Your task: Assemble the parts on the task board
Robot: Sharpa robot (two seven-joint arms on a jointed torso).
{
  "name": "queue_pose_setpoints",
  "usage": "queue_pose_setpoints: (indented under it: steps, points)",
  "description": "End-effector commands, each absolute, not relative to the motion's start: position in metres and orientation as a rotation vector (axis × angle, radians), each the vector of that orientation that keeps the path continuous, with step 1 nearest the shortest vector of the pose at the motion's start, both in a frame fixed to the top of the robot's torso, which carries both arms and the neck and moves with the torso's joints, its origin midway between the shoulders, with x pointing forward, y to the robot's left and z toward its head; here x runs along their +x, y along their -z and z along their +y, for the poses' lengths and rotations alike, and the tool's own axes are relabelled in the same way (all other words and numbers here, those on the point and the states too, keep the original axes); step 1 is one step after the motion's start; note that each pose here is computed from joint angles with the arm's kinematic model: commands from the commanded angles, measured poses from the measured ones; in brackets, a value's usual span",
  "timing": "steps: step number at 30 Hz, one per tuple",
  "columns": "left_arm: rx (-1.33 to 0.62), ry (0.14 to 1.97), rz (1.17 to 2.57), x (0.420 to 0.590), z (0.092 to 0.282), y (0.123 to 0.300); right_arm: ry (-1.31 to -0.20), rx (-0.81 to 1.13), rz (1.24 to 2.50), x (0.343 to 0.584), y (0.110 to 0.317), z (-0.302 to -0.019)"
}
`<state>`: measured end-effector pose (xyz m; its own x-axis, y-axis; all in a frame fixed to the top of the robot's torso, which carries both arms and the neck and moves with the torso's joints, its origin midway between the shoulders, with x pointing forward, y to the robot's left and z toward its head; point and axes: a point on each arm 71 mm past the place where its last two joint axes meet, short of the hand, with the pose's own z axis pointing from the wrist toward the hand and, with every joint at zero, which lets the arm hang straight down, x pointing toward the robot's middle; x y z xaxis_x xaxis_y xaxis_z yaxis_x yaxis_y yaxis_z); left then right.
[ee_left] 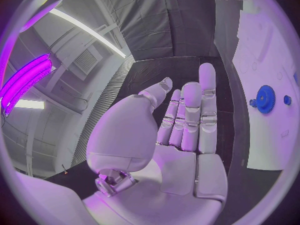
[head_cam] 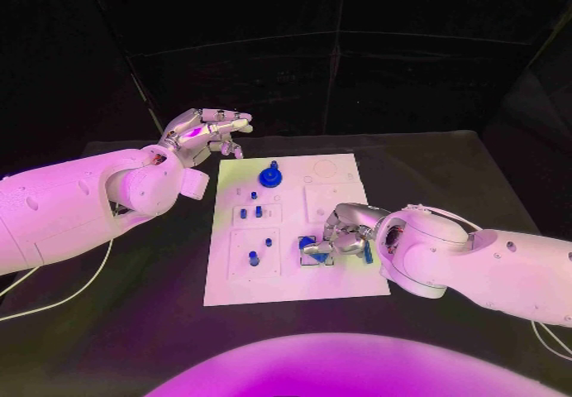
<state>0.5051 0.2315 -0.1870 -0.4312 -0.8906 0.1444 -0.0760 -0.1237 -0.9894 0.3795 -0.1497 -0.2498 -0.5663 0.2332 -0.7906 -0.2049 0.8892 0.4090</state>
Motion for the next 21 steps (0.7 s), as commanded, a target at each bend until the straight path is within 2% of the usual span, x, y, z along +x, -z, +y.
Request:
queue_pose_setpoints:
  steps: [1, 21]
  points:
    - [-1.090, 1.637, 1.511, 0.5047, 0.2305, 0.1859, -0.600, -0.003, 2.102, 0.3782, 0.2491, -0.1477]
    - [-1.072, 1.633, 1.519, 0.5043, 0.2303, 0.1857, -0.699, -0.019, 2.138, 0.3742, 0.2496, -0.1403]
